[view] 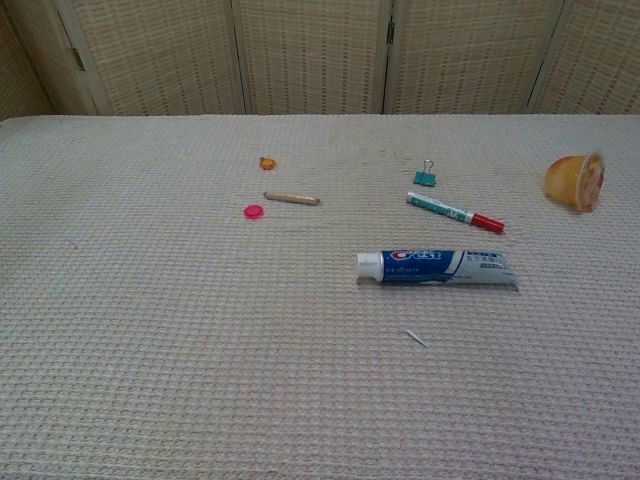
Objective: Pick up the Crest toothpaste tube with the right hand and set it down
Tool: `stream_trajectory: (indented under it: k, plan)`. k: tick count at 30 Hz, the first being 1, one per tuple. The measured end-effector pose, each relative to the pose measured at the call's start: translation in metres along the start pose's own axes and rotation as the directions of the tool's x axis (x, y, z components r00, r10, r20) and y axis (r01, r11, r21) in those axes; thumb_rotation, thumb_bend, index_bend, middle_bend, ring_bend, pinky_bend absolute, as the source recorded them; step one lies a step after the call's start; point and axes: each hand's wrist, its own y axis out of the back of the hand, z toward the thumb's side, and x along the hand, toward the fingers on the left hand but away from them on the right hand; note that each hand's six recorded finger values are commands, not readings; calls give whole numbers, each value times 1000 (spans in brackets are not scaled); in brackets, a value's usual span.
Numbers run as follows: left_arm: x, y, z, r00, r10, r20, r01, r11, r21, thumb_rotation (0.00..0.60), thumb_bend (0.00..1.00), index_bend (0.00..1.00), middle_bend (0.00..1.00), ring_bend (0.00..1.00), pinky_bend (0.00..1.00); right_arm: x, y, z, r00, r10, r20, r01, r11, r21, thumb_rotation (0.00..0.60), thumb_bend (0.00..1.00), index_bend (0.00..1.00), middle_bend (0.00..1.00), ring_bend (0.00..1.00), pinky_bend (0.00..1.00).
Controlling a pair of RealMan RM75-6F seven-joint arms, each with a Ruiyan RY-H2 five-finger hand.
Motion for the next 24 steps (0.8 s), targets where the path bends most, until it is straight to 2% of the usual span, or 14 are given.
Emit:
stream_trajectory:
  k: [4,8,10,15,20,24]
  plan:
    - [-2,1,-1,1000,-3,0,3,1000,-2,600,620,0,0,12,0,-17,-6,16,999,30,-40,-28,998,47,600,524,136,226,259,210]
    - [-4,4,-1,1000,7,-1,-7,1000,-8,600,619,0,0,12,0,-39,-20,39,993,88,-80,-81,992,92,600,350,133,219,257,212]
    - [-6,4,-2,1000,4,-1,-4,1000,-9,600,615,0,0,12,0,-50,-28,50,989,116,-95,-107,990,97,600,314,111,209,250,212]
    - [-9,5,-4,1000,5,-4,-5,1000,-14,600,609,0,0,12,0,-78,-55,82,970,196,-141,-180,977,114,600,301,27,158,204,212]
    - [-12,6,-6,1000,9,-5,-9,1000,-17,600,608,0,0,12,0,-102,-80,120,948,242,-208,-212,965,156,600,294,51,168,210,212]
    - [-13,6,-8,1000,10,-7,-10,1000,-18,600,608,0,0,12,0,-114,-100,138,937,267,-224,-226,955,192,600,294,105,213,235,221]
